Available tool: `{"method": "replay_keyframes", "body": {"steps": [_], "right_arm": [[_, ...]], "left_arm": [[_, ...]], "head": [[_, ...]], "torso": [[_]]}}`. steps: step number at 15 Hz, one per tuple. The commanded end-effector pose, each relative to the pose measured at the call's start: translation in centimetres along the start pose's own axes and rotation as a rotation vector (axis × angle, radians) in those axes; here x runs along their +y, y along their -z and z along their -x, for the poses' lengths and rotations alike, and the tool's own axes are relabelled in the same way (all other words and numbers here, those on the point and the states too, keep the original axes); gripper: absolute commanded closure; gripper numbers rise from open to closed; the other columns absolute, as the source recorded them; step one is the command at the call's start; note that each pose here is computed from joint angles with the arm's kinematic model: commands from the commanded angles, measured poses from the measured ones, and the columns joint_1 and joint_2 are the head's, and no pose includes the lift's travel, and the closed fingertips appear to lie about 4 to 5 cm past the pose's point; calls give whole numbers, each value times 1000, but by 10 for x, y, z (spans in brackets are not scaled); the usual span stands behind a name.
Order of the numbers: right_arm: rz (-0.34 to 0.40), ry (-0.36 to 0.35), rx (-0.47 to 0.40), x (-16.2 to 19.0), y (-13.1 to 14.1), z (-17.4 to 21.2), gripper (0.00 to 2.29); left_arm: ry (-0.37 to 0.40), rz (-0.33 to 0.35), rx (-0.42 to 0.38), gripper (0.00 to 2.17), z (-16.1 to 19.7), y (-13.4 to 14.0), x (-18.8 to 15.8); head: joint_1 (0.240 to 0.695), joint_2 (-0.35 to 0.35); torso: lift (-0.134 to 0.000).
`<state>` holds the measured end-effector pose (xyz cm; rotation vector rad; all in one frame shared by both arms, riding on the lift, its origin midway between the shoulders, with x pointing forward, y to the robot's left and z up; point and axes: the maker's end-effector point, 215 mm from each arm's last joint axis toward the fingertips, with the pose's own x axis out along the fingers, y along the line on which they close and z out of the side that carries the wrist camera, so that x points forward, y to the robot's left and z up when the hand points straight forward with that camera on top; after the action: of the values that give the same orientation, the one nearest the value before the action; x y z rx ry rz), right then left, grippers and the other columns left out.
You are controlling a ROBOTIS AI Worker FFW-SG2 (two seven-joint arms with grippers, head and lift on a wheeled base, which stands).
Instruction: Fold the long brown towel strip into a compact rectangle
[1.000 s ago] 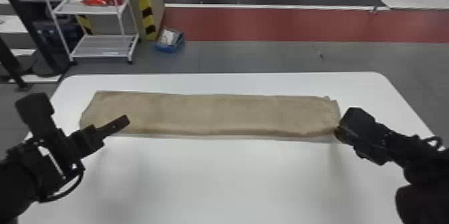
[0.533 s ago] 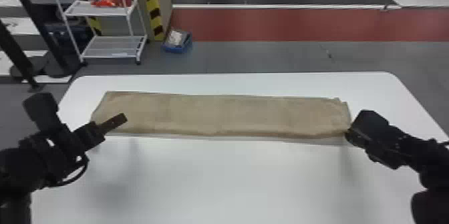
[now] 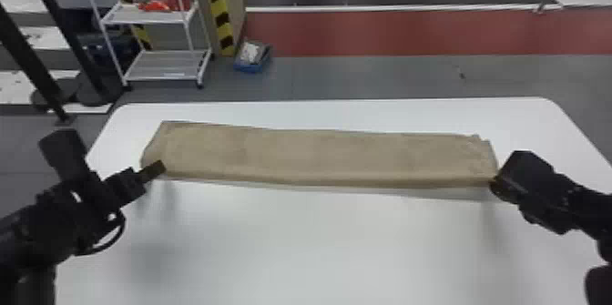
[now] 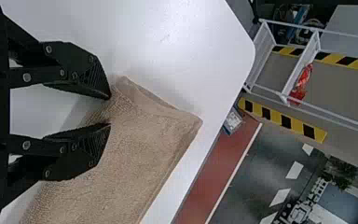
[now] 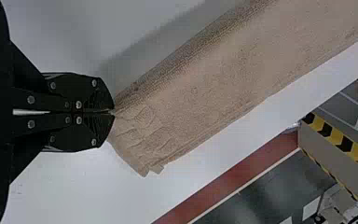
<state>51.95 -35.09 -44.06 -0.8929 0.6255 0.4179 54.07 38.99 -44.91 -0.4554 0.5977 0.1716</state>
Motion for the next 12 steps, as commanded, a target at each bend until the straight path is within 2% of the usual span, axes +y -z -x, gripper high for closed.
{"method": "replay_keyframes", "body": {"steps": [1,5,9,12], "right_arm": [[5,9,1,-4,3,7,1396],[24,23,8,2,10,30,1396],[33,31,32,11,29,55,1396],[35,18,50,20,40,63,1396]], "left_arm": [[-5,-12,-21,1973,15,3,13],[-17,-48,-78,1973,60,14,27],[5,-26,-98,1973,102,43,29],[10,-8,-98,1973,114,56,38]], "head": [[695,41],[695,50],[695,47],[695,25]], "torso": [[-125],[-125],[-125],[-125]]}}
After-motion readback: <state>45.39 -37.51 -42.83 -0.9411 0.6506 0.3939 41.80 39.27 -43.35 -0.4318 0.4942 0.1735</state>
